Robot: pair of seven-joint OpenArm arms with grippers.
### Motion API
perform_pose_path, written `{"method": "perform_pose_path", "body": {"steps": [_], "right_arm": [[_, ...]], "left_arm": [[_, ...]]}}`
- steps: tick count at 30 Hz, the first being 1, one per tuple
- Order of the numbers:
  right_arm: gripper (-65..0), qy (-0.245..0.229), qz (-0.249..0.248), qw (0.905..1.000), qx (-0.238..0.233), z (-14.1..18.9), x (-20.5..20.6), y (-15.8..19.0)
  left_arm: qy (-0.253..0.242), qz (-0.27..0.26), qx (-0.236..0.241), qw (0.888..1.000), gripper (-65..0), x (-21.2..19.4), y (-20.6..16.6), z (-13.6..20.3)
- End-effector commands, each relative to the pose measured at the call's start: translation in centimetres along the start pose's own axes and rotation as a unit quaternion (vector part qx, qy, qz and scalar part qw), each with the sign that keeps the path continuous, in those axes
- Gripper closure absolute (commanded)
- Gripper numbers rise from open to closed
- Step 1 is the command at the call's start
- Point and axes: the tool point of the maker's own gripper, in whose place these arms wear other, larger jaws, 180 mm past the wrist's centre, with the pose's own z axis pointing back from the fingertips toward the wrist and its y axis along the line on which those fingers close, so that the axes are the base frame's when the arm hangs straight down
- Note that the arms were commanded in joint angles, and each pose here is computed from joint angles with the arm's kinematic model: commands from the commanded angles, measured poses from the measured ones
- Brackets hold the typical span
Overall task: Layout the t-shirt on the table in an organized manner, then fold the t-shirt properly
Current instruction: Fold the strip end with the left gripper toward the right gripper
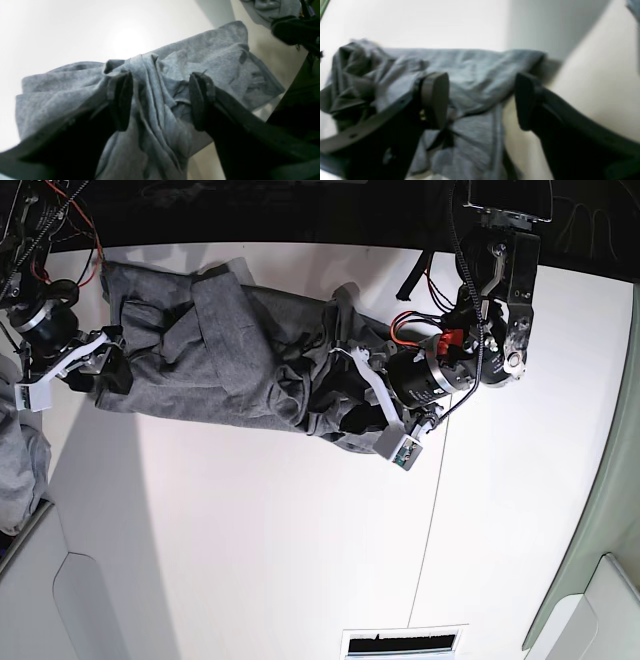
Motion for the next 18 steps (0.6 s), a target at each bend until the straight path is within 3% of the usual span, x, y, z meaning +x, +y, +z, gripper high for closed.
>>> {"method": "perform_pose_path", "body": {"steps": [1, 6, 10, 18], "right_arm": [[-40.9, -0.020, 0.003, 0.9998, -0.008, 0.5, 1.3, -0.8], [-40.9, 0.014, -0.021, 0.9994, -0.024, 0.4, -1.1, -3.4], [-40.9, 0.036, -0.065, 0.9972, -0.003, 0.0, -3.6, -4.3], [-40.8, 0.054, -0.116, 0.9900, 0.061, -1.9, -6.4, -1.3]], "left_arm": [[-0.025, -0.010, 0.001, 1.000, -37.6, 1.8, 0.5, 0.5], [-0.010, -0.024, 0.044, 0.999, -37.5, 1.2, 4.3, 2.7], [-0.004, -0.031, 0.073, 0.997, -37.5, 1.1, 6.7, 4.4], [0.015, -0.036, 0.123, 0.992, -37.5, -1.3, 9.7, 5.3]]}}
